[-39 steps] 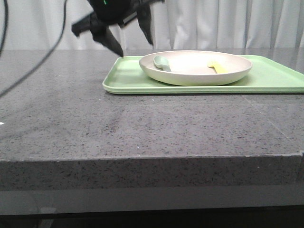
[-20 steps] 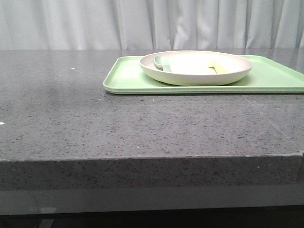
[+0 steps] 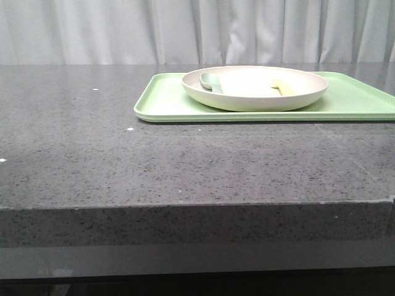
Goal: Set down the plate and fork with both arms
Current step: 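Raise the left gripper away and move the right gripper over the plate, then lower the right gripper onto the yellow fork and grasp it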
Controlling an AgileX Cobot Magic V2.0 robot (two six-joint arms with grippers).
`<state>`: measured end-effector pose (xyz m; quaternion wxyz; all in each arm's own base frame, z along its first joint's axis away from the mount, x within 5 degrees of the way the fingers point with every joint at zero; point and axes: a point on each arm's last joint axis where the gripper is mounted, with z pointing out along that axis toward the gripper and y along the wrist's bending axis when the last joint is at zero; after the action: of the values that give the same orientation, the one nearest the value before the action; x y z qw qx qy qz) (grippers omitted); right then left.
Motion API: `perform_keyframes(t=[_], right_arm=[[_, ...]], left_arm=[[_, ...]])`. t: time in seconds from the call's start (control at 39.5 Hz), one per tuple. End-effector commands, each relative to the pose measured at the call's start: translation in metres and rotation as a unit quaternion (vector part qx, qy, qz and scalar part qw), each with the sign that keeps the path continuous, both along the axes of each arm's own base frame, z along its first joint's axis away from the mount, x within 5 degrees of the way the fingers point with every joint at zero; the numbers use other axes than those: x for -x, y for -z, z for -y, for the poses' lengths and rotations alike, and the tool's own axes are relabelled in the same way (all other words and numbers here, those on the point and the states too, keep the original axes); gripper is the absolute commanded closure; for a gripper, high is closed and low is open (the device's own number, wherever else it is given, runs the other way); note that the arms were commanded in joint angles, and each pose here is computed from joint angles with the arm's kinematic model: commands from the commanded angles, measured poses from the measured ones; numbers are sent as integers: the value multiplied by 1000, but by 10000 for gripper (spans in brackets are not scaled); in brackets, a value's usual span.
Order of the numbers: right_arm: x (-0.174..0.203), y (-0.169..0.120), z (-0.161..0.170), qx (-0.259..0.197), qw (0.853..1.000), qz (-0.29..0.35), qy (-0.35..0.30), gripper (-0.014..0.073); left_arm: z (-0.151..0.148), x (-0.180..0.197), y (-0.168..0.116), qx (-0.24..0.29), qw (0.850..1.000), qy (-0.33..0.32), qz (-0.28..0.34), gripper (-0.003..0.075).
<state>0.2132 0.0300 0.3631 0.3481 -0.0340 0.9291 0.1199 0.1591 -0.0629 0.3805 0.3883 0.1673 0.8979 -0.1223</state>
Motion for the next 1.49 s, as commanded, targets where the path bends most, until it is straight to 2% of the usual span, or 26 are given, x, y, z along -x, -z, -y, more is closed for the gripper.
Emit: perform_keyframes(t=[0.0,0.15,0.25,0.48,0.58,0.89,1.09,1.47], right_arm=[[-15,-19,-13,-6,999,31,-29,-15],[-42,-23,-35,4,998,22,-55,-7],[-59,-25,-47,15,999,11,-44,11],[-104,-27,-67,69,998,-9,-10,16],[-124,-26,-72,73,997,-20,4,16],[-181,-6,-90,80,995,-64,13,16],[-209,14,-86,94,989,-113,28,16],[-235,44,-86,97,985,-141,34,16]], left_arm=[[-4,7,-9,13,999,-6,49,257],[-4,9,-6,12,999,-6,46,257],[-4,9,-6,12,999,-6,46,257],[-4,9,-6,13,999,-6,47,257],[-4,9,-6,11,999,-6,47,257],[-5,9,-6,10,999,-7,47,257],[-5,9,-6,10,999,-7,47,257],[-5,8,-7,11,999,-8,52,257]])
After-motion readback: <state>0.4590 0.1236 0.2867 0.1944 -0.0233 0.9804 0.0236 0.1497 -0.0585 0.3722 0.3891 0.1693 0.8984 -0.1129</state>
